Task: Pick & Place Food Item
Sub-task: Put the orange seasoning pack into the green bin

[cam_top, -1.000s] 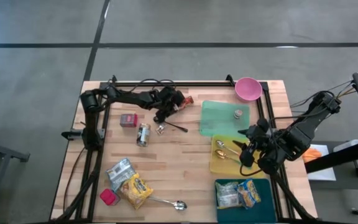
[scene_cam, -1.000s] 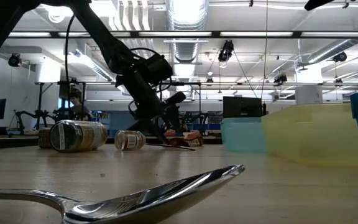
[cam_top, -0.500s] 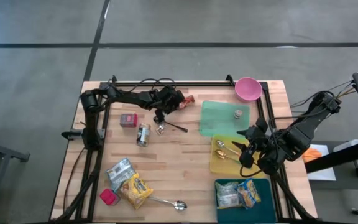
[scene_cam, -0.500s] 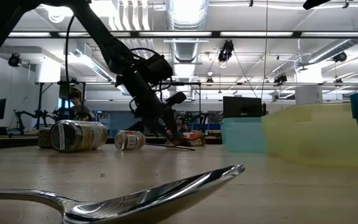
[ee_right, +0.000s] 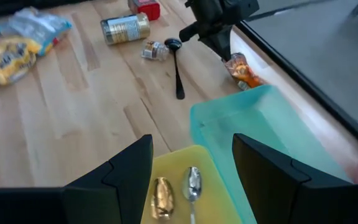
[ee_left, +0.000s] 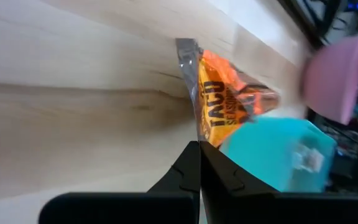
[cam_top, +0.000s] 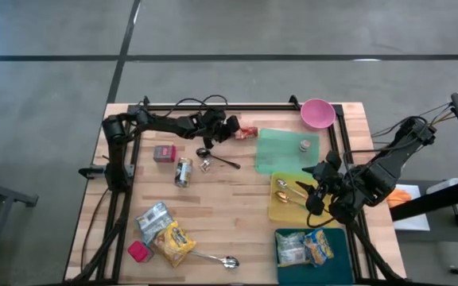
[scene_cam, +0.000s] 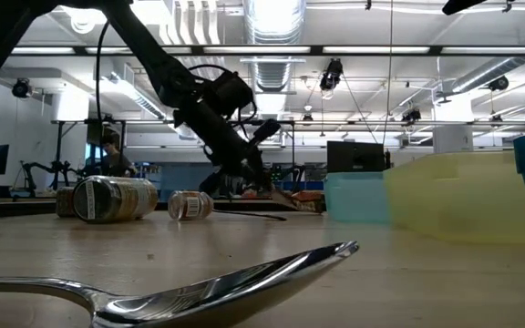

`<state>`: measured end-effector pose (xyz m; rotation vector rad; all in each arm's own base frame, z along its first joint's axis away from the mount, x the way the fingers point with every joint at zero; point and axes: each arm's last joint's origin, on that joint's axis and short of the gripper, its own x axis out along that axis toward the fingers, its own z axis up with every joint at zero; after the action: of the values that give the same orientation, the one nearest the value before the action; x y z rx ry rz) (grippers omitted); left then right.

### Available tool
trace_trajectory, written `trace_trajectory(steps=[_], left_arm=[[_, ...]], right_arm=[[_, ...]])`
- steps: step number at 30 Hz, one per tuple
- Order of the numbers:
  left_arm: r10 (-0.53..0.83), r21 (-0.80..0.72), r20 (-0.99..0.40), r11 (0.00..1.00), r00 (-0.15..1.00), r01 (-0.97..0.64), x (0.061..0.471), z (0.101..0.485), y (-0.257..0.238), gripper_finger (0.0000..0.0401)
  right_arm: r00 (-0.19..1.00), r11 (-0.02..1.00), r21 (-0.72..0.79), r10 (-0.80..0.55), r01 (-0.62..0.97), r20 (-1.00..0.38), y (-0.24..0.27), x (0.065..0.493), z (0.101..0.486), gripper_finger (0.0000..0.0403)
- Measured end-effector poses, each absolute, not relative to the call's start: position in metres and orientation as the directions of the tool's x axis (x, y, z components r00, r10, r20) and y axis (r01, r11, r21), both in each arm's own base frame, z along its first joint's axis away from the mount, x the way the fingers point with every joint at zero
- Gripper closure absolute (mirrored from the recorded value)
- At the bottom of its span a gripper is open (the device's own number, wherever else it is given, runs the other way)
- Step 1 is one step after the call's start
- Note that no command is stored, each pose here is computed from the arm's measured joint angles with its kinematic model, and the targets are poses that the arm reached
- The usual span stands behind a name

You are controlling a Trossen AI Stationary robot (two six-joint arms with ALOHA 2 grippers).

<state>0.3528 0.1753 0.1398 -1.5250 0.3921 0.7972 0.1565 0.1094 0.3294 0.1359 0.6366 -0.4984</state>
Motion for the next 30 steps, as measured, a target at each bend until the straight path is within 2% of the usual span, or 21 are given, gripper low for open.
trace_trajectory(steps=[2,5,10,15,18,21,25,30], left_arm=[[0.204,-0.745,-0.665,-0.119,0.718,-0.656,0.354,0.145,0.173,0.0399],[0.196,-0.774,-0.627,-0.042,0.754,-0.632,0.356,0.156,0.171,0.0400],[0.183,-0.798,-0.586,0.038,0.789,-0.601,0.352,0.178,0.167,0.0400],[0.168,-0.828,-0.518,0.145,0.839,-0.541,0.348,0.203,0.164,0.0401],[0.067,-0.848,-0.459,0.267,0.886,-0.459,0.346,0.219,0.159,0.0401],[-0.073,-0.864,-0.404,0.359,0.912,-0.354,0.342,0.232,0.153,0.0401],[-0.232,-0.883,-0.334,0.416,0.914,-0.217,0.337,0.249,0.142,0.0401],[-0.353,-0.883,-0.284,0.458,0.891,-0.100,0.327,0.271,0.127,0.0401]], right_arm=[[0.691,0.884,-0.070,-0.407,0.461,-0.597,0.109,0.157,0.329,0.0186],[0.688,0.886,-0.111,-0.424,0.451,-0.590,0.108,0.159,0.328,0.0186],[0.685,0.841,-0.079,-0.487,0.535,-0.542,0.101,0.162,0.331,0.0186],[0.668,0.831,-0.112,-0.511,0.545,-0.541,0.095,0.167,0.331,0.0186],[0.667,0.839,-0.147,-0.512,0.524,-0.541,0.093,0.169,0.331,0.0186],[0.676,0.874,-0.114,-0.443,0.473,-0.589,0.090,0.172,0.334,0.0186],[0.757,0.924,-0.009,-0.319,0.382,-0.571,0.085,0.176,0.344,0.0186],[0.881,0.952,0.112,-0.213,0.284,-0.421,0.072,0.173,0.354,0.0186]])
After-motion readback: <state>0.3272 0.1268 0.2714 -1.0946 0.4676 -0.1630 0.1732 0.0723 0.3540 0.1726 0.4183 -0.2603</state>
